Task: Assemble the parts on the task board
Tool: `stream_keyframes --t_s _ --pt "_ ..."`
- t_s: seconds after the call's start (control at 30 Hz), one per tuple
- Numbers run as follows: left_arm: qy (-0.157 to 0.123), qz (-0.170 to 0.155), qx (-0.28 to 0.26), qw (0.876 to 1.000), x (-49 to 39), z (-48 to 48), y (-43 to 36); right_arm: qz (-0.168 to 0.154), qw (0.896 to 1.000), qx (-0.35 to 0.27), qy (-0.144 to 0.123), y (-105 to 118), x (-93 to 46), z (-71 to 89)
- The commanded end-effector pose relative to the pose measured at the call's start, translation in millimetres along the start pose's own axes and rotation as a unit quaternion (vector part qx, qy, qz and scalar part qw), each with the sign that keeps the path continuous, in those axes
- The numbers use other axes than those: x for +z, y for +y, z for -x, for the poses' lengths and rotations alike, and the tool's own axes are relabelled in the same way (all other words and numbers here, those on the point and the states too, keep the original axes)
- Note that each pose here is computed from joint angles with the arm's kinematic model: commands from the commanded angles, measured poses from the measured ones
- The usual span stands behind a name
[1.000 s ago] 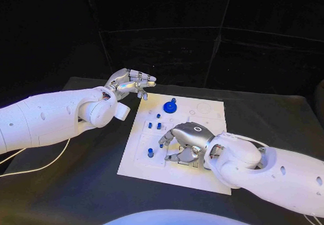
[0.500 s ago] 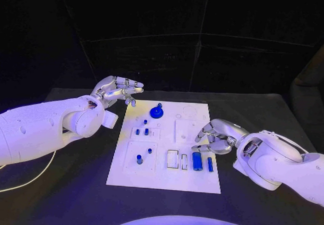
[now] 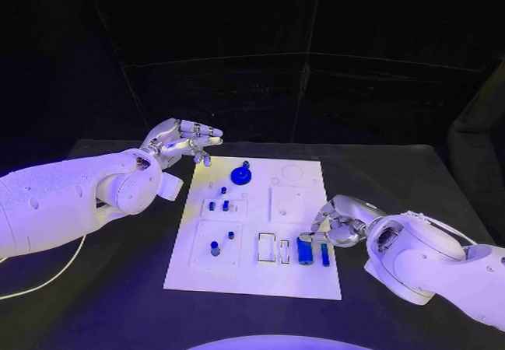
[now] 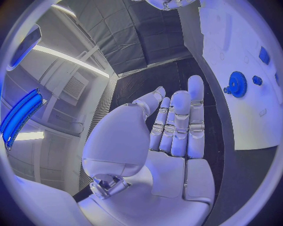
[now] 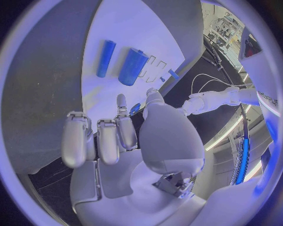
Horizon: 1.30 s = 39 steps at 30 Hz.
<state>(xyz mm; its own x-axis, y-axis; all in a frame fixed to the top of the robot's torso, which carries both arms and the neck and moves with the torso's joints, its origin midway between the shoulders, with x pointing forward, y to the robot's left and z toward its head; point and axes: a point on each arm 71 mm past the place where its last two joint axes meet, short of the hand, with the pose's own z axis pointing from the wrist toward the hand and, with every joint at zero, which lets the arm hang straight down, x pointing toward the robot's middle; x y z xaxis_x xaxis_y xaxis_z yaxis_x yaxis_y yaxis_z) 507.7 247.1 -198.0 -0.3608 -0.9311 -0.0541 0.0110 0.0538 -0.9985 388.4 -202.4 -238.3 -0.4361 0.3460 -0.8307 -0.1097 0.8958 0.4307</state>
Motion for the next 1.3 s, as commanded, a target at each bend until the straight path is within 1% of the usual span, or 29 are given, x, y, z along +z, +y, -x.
stream_keyframes --t_s 0.03,0.17,0.3,0.63,0.97,1.1,1.2,1.3 --pt "0.007 0.000 -0.005 1.000 0.1 -0.9 -0.9 -0.021 0.999 -0.036 0.026 0 1.8 -6.8" --pt "0.007 0.000 -0.005 1.000 -0.2 -0.6 -0.7 -0.024 0.997 -0.054 0.040 1 3.4 -12.2" --pt "0.007 0.001 -0.005 1.000 -0.6 0.0 -0.6 -0.027 0.996 -0.064 0.048 3 4.9 -16.7" --pt "0.006 0.002 -0.004 1.000 -0.9 1.0 -0.3 -0.028 0.995 -0.085 0.049 5 6.5 -24.9" --pt "0.007 0.004 -0.004 1.000 -1.4 2.1 0.3 -0.024 0.992 -0.106 0.061 9 8.1 -33.1" --pt "0.008 0.005 -0.005 1.000 -1.5 2.1 0.3 -0.024 0.994 -0.098 0.051 9 8.0 -32.4" --pt "0.008 0.005 -0.005 1.000 -1.6 2.2 0.4 -0.025 0.996 -0.072 0.035 10 7.0 -30.3" --pt "0.008 0.006 -0.005 1.000 -1.9 2.5 0.5 -0.019 0.999 -0.038 0.015 12 4.6 -27.4"
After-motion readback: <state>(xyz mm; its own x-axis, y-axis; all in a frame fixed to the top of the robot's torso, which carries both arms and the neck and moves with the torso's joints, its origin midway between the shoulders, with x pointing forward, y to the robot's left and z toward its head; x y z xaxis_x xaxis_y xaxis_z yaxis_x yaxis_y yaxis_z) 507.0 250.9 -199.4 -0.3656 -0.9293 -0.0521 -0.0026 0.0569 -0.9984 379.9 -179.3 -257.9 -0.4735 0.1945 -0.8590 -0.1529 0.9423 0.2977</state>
